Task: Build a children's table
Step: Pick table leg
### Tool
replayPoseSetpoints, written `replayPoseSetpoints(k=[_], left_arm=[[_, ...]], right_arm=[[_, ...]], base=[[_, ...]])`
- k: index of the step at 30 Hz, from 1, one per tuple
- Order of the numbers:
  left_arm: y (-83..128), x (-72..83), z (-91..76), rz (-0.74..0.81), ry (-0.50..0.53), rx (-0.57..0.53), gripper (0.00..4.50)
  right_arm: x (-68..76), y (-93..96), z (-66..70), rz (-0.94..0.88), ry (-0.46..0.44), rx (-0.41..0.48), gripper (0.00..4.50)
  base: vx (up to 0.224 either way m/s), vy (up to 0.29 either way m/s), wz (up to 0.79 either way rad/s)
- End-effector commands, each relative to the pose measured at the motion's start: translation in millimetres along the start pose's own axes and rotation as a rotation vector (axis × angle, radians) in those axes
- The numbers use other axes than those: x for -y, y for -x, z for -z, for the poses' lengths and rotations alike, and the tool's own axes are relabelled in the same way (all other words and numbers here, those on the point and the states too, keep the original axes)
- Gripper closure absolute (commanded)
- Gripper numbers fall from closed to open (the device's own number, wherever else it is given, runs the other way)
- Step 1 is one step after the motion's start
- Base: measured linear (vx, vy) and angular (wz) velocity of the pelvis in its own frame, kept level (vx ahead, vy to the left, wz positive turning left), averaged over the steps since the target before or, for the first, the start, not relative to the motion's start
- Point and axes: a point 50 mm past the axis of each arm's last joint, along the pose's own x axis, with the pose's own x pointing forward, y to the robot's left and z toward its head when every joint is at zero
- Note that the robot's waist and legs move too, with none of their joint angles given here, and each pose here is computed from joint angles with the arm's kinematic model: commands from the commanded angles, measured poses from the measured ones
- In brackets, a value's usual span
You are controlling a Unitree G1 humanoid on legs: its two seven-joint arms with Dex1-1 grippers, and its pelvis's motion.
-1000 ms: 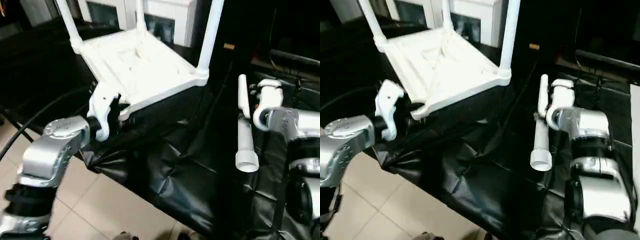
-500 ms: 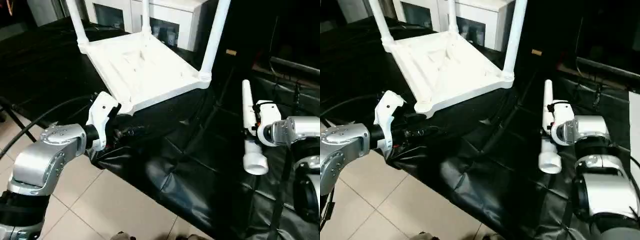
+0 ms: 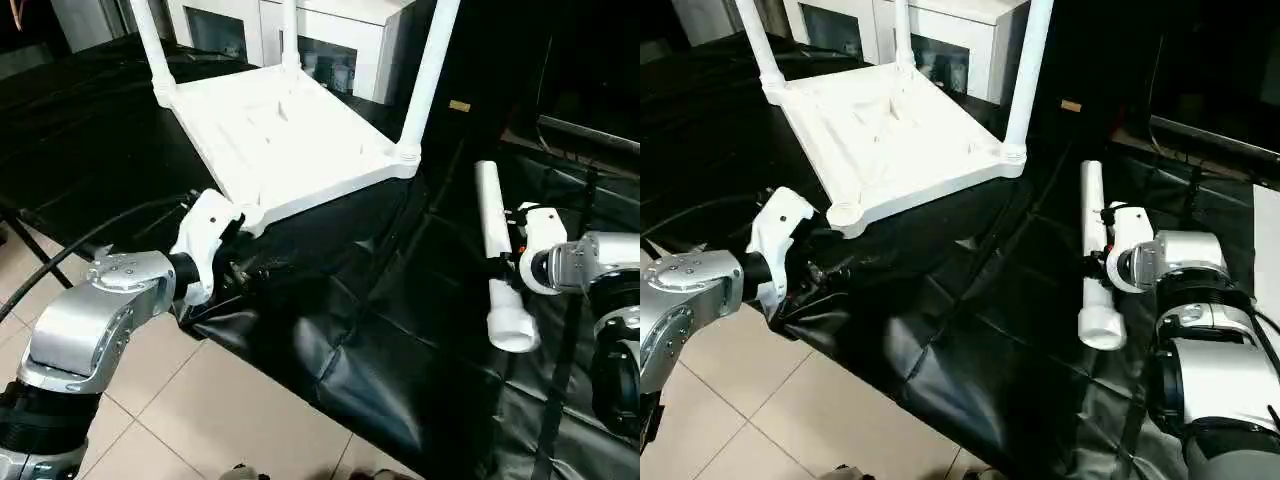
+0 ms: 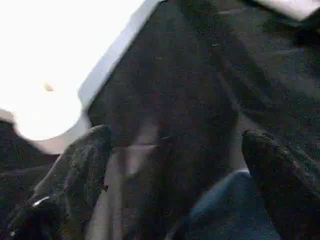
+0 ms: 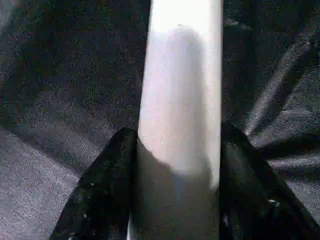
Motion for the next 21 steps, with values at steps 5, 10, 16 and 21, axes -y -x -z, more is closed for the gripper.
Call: replayPoseSetpoints(k=[5, 10, 16, 21], left_arm=[[-3, -7.8, -8.7, -0.097, -0.004, 0.088, 0.00], [-4, -15.3, -24.8, -0.264, 0.009, 0.320, 0.00], [-9, -17.2, -14.8, -0.359, 0.096, 0.374, 0.00], [-17, -27.5, -13.8, -0.413, 0.089, 0.370, 0.00]], right_arm=[[3.7, -2.7, 6.8, -0.023, -0.079, 0.030, 2.69], [-2.6, 15.5, -18.0, -0.006, -0.045, 0.455, 2.71], [-30.7, 45.2, -5.8, 0.088, 0.009, 0.878, 2.71], [-41.8, 42.4, 16.8, 0.188, -0.119, 0.983, 2.71]], base=[[0.000, 0.000, 0.00], [0.000, 0.000, 0.00], [0.000, 0.000, 0.00], [-0.010, 0.045, -0.14]])
